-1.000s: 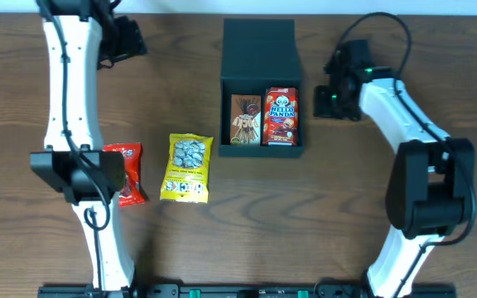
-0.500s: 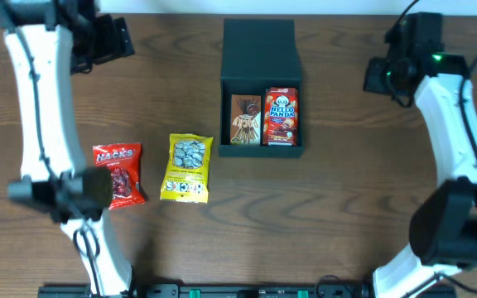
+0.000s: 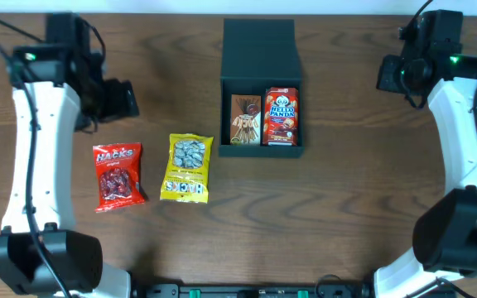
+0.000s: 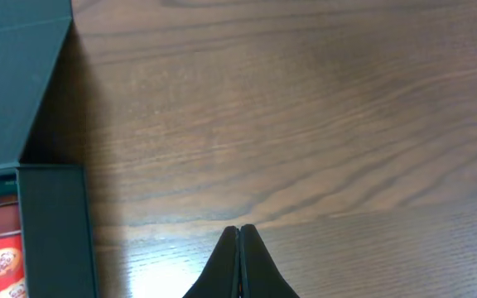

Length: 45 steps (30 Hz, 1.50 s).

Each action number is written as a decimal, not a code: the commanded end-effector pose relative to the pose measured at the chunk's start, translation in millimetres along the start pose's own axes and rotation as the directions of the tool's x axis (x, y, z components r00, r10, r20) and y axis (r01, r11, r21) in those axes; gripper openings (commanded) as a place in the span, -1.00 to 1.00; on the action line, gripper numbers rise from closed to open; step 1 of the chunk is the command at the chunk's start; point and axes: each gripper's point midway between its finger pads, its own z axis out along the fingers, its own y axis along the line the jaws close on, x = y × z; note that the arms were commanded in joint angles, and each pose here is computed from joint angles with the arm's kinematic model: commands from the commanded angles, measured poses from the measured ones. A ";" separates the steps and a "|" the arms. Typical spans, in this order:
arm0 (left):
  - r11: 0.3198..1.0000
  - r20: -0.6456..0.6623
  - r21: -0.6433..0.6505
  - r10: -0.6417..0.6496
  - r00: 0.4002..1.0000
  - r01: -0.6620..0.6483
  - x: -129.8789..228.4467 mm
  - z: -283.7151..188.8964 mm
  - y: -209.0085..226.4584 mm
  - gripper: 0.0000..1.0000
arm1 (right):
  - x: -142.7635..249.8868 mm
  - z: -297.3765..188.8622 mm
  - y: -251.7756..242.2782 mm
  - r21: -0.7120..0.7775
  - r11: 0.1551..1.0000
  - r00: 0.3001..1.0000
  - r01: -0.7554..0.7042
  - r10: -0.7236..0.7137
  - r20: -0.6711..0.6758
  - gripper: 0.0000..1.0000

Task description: Pack container

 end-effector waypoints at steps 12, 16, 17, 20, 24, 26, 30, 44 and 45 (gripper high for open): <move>0.944 -0.195 0.025 0.326 0.925 -0.328 69.5 131.7 -73.7 1.00 | 1.3 -2.4 -2.9 0.008 1.000 1.000 0.014 -0.014 -0.009 -0.97; 0.934 -0.254 0.135 0.356 0.899 -0.331 82.4 149.8 -89.2 0.84 | 1.3 -2.4 -2.9 0.008 1.000 1.000 0.014 -0.014 -0.009 -0.97; 0.930 -0.266 0.151 0.364 0.893 -0.334 85.2 152.8 -91.0 0.82 | 1.2 -2.4 -2.9 0.008 1.000 1.000 0.014 -0.014 -0.009 -0.97; 0.933 -0.309 0.145 0.359 0.881 -0.329 91.6 164.6 -88.0 0.78 | 0.9 -2.4 -2.8 0.008 1.000 1.000 0.014 -0.014 -0.008 -0.97; 0.929 -0.349 0.153 0.370 0.861 -0.337 99.0 174.0 -85.9 0.66 | 0.5 -2.4 -2.8 0.008 1.000 1.000 0.015 -0.014 -0.006 -0.97; 0.928 -0.359 0.153 0.371 0.856 -0.339 100.7 177.0 -85.1 0.61 | 0.4 -2.4 -2.8 0.008 1.000 1.000 0.014 -0.014 -0.005 -0.97; 0.930 -0.379 0.150 0.369 0.849 -0.337 104.1 183.4 -83.5 0.31 | 0.2 -2.4 -2.8 0.008 1.000 1.000 0.011 -0.011 -0.005 -0.97; 0.934 -0.386 0.153 0.359 0.850 -0.325 103.2 183.3 -85.2 -0.84 | 0.1 -2.4 -2.8 0.008 1.000 1.000 0.011 -0.011 -0.004 -0.97; 0.933 -0.381 0.153 0.359 0.852 -0.325 100.0 181.2 -86.6 -0.87 | 0.0 -2.4 -2.8 0.008 1.000 1.000 0.011 -0.011 -0.004 -0.97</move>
